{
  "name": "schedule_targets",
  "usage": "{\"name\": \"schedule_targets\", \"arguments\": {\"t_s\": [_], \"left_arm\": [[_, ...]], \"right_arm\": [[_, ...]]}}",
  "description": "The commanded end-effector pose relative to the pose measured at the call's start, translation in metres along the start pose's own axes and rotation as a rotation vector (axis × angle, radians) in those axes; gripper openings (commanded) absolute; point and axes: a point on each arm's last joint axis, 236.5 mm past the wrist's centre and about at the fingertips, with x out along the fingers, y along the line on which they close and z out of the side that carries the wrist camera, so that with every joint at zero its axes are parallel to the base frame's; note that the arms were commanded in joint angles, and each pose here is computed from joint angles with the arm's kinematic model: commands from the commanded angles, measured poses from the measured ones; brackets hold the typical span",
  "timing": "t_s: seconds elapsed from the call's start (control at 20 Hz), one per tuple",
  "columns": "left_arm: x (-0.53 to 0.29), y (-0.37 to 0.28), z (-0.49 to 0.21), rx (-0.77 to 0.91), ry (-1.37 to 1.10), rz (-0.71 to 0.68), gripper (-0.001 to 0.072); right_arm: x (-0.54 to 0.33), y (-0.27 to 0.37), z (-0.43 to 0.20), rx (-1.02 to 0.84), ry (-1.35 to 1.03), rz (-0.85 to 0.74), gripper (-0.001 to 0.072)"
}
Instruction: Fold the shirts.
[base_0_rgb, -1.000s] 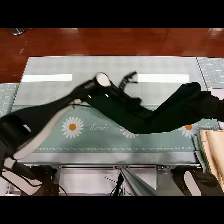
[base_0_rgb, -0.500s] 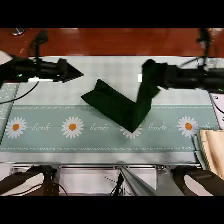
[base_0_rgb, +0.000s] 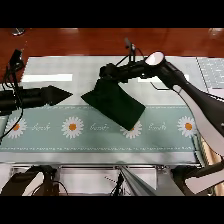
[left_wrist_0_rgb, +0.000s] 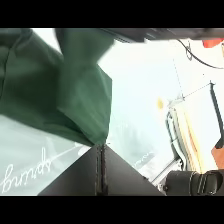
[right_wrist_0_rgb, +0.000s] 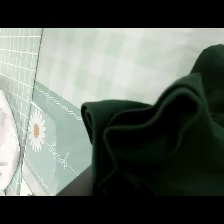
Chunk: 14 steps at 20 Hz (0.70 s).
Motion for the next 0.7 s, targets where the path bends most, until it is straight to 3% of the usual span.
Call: {"name": "schedule_targets", "arguments": {"t_s": [0.0, 0.1, 0.3, 0.4, 0.45, 0.65], "left_arm": [[0.0, 0.004, -0.006, -0.007, -0.015, 0.01, 0.0035], [0.0, 0.007, -0.001, -0.009, -0.032, 0.019, 0.0035], [0.002, 0.011, 0.001, -0.017, -0.038, 0.025, 0.0035], [0.002, 0.011, 0.001, -0.016, -0.037, 0.025, 0.0035], [0.002, 0.011, 0.002, -0.016, -0.04, 0.027, 0.0035], [0.001, 0.016, 0.012, -0.016, -0.081, 0.046, 0.0034]], "right_arm": [[0.038, -0.01, -0.004, 0.067, 0.052, 0.006, 0.0074], [0.04, -0.004, -0.015, 0.058, 0.096, 0.024, 0.0639], [-0.018, -0.007, -0.009, 0.035, 0.158, 0.02, 0.063], [-0.082, -0.014, 0.002, -0.01, 0.15, -0.059, 0.0631], [-0.117, -0.02, 0.004, -0.06, 0.14, -0.138, 0.0631], [-0.278, -0.088, -0.023, -0.148, -0.023, -0.755, 0.0631]]}}
